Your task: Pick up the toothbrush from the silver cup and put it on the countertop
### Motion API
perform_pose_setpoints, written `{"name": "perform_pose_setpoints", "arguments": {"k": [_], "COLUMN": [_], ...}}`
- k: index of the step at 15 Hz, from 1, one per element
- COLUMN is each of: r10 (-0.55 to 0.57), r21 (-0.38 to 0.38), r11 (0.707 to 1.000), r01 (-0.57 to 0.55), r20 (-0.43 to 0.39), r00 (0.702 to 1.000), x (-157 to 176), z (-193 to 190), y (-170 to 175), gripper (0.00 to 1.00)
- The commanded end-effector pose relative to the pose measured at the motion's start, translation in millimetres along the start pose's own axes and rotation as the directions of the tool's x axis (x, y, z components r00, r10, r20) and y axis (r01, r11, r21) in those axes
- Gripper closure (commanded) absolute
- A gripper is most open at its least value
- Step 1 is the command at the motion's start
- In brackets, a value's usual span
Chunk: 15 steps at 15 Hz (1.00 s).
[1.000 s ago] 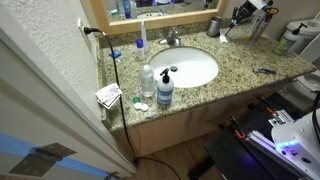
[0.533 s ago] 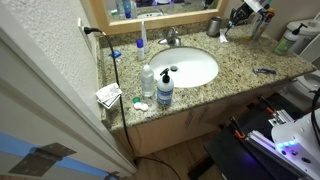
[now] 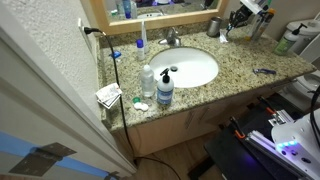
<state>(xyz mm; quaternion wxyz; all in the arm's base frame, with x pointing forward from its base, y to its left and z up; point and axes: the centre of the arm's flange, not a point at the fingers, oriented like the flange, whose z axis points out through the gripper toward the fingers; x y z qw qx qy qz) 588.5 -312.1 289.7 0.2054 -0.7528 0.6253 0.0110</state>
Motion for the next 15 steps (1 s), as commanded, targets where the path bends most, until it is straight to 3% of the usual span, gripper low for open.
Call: {"name": "perform_pose_setpoints", "arguments": {"k": [1, 2, 8, 10, 11, 12, 13, 15], "r10": [-0.082, -0.090, -0.160, -0.120, -0.087, -0.126, -0.114, -0.113], "r21": [-0.118, -0.163, -0.332, -0.363, -0.375, -0.351, -0.356, -0.353], "r11": [0.989, 0.982, 0.930, 0.922, 0.917, 0.926, 0.925, 0.927], "r01": [0.084, 0.093, 0.159, 0.132, 0.135, 0.139, 0.133, 0.129], "r20": [0.018, 0.024, 0.024, 0.054, 0.144, 0.061, 0.072, 0.066], "r00": [0.996, 0.996, 0.987, 0.991, 0.986, 0.990, 0.991, 0.991], "x": [12, 13, 20, 19, 35, 13, 15, 17], "z": [2, 1, -9, -11, -79, -14, -22, -22], "y": [-2, -2, 6, 9, 29, 19, 24, 24], "gripper": [0.98, 0.71, 0.32, 0.19, 0.12, 0.05, 0.23, 0.09]}}
